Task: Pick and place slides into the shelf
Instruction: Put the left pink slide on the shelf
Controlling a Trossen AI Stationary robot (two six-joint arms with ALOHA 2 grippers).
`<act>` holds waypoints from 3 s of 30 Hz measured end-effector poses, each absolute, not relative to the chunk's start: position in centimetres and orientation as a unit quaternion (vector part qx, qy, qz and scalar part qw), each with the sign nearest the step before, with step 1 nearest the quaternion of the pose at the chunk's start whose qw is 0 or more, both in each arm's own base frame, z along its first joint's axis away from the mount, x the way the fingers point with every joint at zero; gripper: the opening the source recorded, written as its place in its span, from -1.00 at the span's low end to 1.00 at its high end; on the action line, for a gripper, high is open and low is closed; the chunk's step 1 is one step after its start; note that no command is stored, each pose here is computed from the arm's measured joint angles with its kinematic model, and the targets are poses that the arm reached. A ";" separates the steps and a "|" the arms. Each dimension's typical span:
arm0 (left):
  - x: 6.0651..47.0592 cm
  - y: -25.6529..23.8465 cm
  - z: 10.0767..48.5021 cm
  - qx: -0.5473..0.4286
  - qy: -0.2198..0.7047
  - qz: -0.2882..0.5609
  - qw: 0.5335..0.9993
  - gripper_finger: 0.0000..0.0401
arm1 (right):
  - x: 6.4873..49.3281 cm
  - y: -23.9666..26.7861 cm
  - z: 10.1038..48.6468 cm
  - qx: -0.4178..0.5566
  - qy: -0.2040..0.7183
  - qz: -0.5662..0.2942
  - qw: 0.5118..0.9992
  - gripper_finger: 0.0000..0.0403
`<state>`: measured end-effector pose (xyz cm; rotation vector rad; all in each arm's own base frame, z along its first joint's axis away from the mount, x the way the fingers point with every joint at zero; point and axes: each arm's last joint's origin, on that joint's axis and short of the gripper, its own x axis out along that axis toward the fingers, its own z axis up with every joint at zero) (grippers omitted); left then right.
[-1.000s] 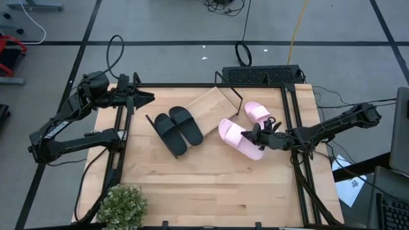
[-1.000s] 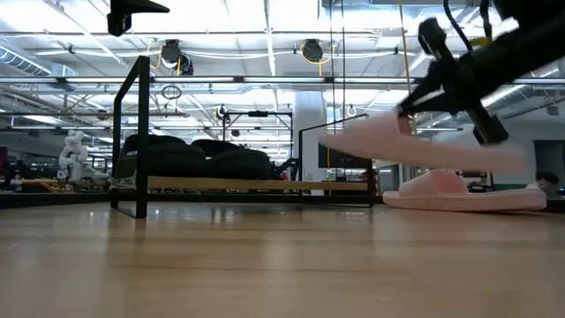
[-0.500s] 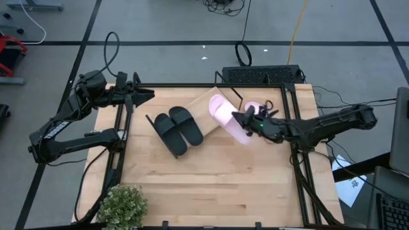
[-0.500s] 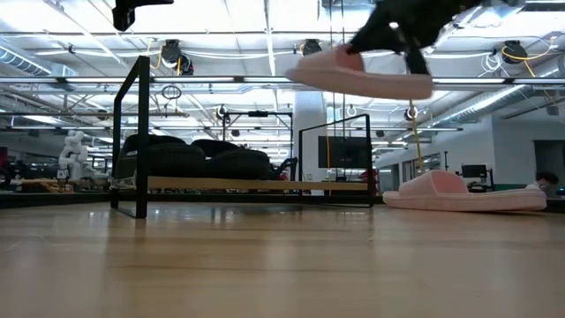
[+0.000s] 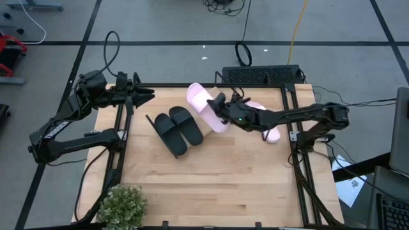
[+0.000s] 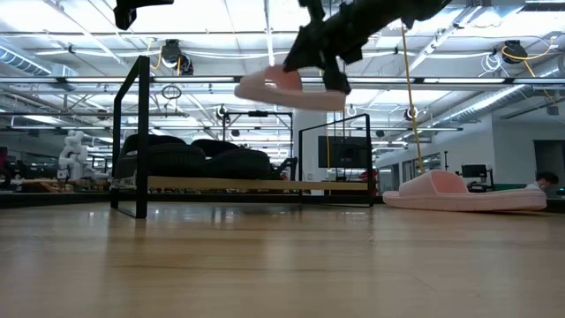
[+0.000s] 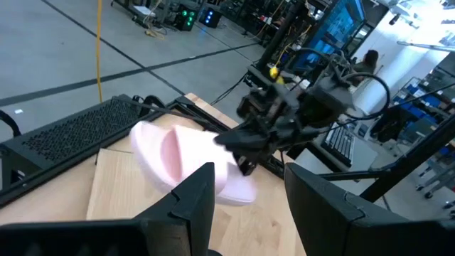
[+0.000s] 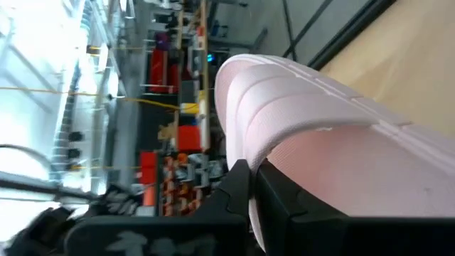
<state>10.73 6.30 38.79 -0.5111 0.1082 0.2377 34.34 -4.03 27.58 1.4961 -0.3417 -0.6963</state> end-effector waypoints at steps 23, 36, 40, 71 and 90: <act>10.7 6.5 38.8 -0.227 0.053 0.144 0.962 -0.17 | 37.6 -6.5 21.8 0.678 -0.187 -0.337 0.625 -1.00; 10.7 6.5 38.9 -0.225 0.047 0.144 0.963 -0.17 | 37.7 -8.3 21.3 0.668 -0.174 -0.347 0.635 -1.00; 10.7 6.5 39.0 -0.222 0.042 0.144 0.963 -0.17 | 37.9 -8.3 21.6 0.671 -0.166 -0.341 0.637 -1.00; 10.7 6.5 39.0 -0.209 0.044 0.144 0.966 -0.17 | 38.8 -8.4 19.5 0.680 -0.144 -0.366 0.619 -1.00; 10.7 6.5 39.0 -0.210 0.044 0.144 0.966 -0.17 | 40.4 -9.4 18.4 0.700 -0.126 -0.349 0.610 -1.00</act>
